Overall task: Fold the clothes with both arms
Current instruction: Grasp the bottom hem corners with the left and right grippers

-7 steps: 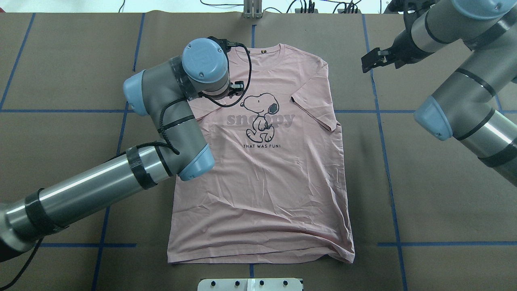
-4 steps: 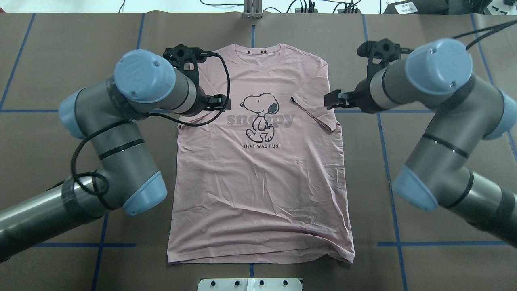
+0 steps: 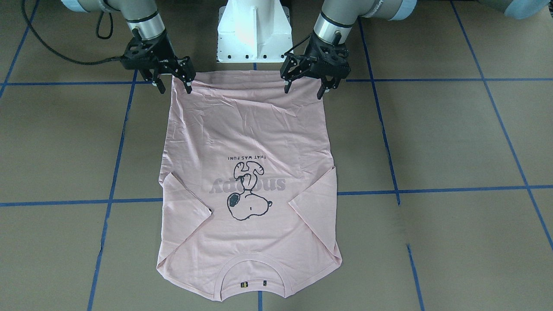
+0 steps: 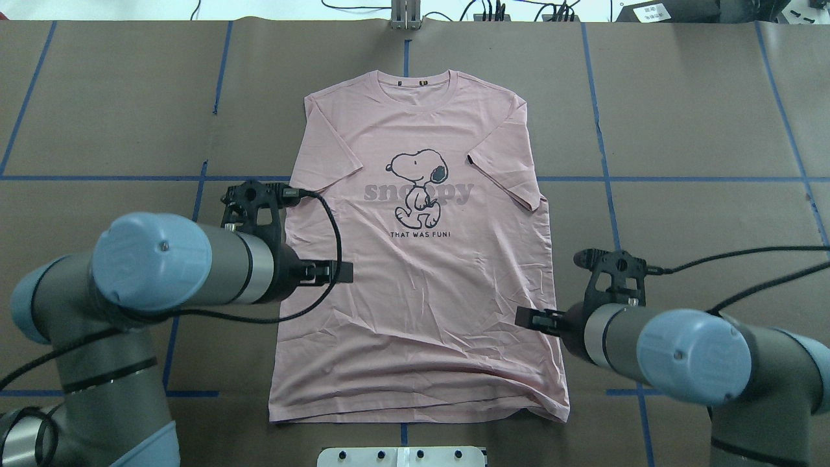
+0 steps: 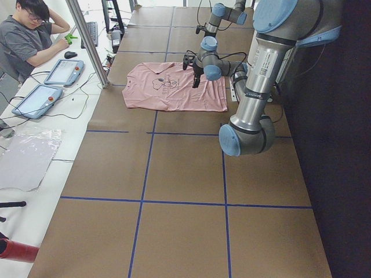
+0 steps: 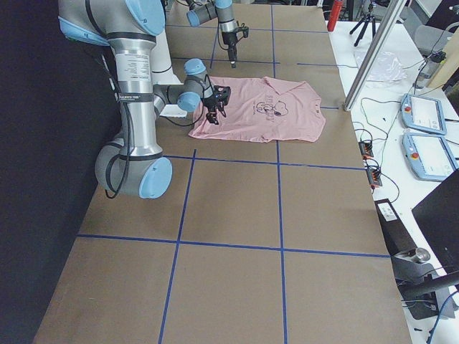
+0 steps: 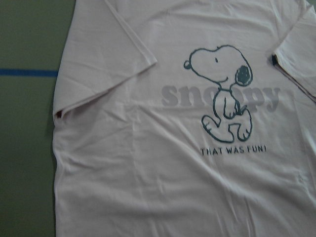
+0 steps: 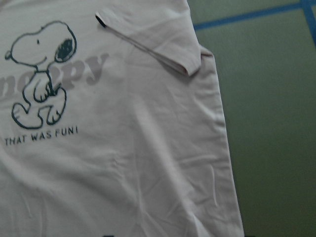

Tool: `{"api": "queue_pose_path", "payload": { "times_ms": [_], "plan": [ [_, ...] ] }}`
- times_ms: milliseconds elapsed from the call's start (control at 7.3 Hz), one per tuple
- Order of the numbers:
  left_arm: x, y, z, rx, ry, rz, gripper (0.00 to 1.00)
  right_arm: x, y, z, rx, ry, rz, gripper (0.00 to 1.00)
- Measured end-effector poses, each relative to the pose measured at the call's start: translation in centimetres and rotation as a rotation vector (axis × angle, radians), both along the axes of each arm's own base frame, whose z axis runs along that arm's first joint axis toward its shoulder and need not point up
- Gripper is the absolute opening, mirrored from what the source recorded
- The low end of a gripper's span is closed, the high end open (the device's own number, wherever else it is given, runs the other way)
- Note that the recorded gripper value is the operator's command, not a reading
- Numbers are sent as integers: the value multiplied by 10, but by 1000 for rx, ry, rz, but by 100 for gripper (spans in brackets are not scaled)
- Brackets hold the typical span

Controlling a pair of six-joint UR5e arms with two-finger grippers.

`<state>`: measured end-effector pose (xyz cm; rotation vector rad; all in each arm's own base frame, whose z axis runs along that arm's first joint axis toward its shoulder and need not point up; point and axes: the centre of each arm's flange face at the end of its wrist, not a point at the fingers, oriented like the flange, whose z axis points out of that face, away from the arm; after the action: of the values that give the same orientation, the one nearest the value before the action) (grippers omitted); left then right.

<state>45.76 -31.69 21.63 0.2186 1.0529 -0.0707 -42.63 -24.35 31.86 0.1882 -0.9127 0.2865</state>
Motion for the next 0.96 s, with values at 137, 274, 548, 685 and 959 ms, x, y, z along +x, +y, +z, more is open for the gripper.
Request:
{"api": "queue_pose_path", "payload": {
  "times_ms": [137, 274, 548, 685, 959],
  "plan": [
    [12, 31, 17, -40, -20, 9, 68, -4, 24, 4, 3, 5, 1, 83],
    [22, 57, 40, -96, -50, -1, 59, -5, 34, 6, 5, 7, 0, 83],
    [32, 91, 82, -169, -115, -23, 59, -6, 39, 7, 7, 7, 0, 83],
    [34, 101, 96, -182, -141, -19, 54, -6, 39, 6, 7, 6, 0, 83],
    [41, 116, 109, -196, -168, -1, 48, -5, 40, 6, 7, 6, 0, 83]
  ]
}}
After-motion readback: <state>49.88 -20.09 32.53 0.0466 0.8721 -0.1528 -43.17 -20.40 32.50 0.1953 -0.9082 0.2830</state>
